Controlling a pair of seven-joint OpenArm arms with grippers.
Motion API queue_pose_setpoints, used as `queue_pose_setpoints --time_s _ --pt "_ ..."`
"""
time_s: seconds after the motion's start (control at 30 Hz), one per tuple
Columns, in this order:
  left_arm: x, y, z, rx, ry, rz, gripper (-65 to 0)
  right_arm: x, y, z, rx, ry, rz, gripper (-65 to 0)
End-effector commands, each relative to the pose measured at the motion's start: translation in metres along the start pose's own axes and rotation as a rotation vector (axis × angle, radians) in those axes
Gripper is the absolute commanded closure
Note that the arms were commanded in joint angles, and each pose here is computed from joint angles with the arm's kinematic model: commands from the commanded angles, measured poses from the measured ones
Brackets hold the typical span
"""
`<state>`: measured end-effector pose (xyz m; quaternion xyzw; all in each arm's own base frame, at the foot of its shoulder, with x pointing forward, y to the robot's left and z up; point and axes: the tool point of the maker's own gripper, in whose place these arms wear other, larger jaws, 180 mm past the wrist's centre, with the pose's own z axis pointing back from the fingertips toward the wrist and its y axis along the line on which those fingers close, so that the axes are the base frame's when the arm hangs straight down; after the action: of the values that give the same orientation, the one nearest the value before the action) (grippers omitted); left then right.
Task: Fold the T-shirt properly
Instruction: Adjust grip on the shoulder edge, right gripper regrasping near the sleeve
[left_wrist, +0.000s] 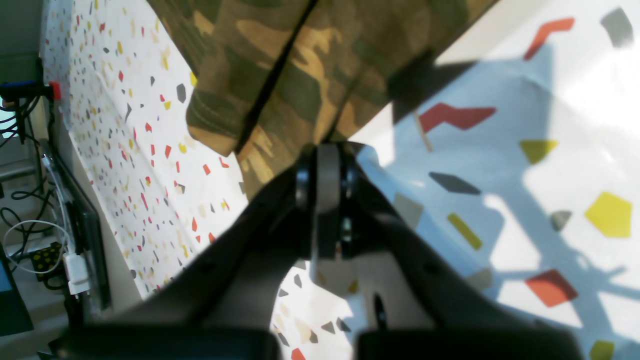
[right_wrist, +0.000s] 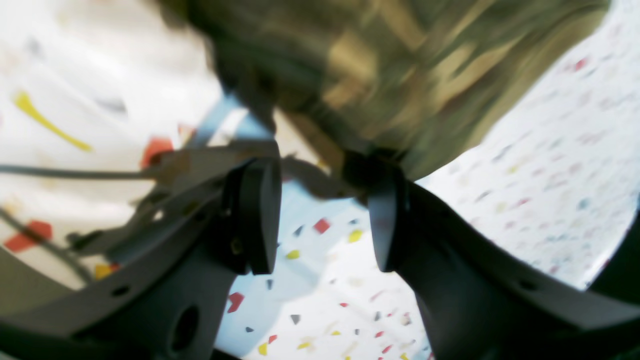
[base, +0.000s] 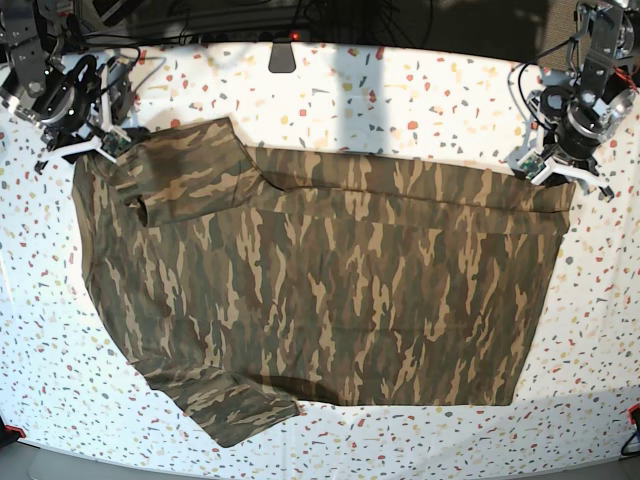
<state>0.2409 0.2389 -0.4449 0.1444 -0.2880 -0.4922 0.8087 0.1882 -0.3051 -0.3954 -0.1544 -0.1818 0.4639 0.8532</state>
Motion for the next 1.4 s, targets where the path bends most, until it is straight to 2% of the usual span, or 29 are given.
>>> queue_pose_setpoints --time_s 0.0,0.1,0.33,0.63,0.83,1.1,1.37 --pt "-0.002 -0.001 0.001 -0.017 0.002 -0.004 0.0 -0.001 -0.010 0.001 -0.025 0.004 0.025 -28.7" --pt "-0.002 0.000 0.001 -0.016 0.002 -0.004 0.0 -0.012 -0.011 -0.005 -0.032 0.041 0.040 -28.7" --pt "-0.002 0.000 0.001 -0.016 0.002 -0.004 0.0 -0.003 -0.029 -0.010 -0.062 -0.001 0.018 -28.7" --pt "-0.003 0.000 0.001 -0.016 0.010 -0.004 0.0 0.000 -0.028 -0.009 -0.055 -0.005 0.032 -28.7" --pt "-0.003 0.000 0.001 -0.016 0.010 -0.004 0.0 0.005 -0.048 -0.006 -0.134 -0.011 0.026 -28.7" --pt "-0.003 0.000 0.001 -0.016 0.010 -0.004 0.0 0.004 -0.046 -0.007 -0.126 -0.020 0.031 -28.7" --pt "-0.003 0.000 0.001 -0.016 0.010 -0.004 0.0 -0.008 -0.037 -0.010 -0.073 0.037 0.042 -28.7"
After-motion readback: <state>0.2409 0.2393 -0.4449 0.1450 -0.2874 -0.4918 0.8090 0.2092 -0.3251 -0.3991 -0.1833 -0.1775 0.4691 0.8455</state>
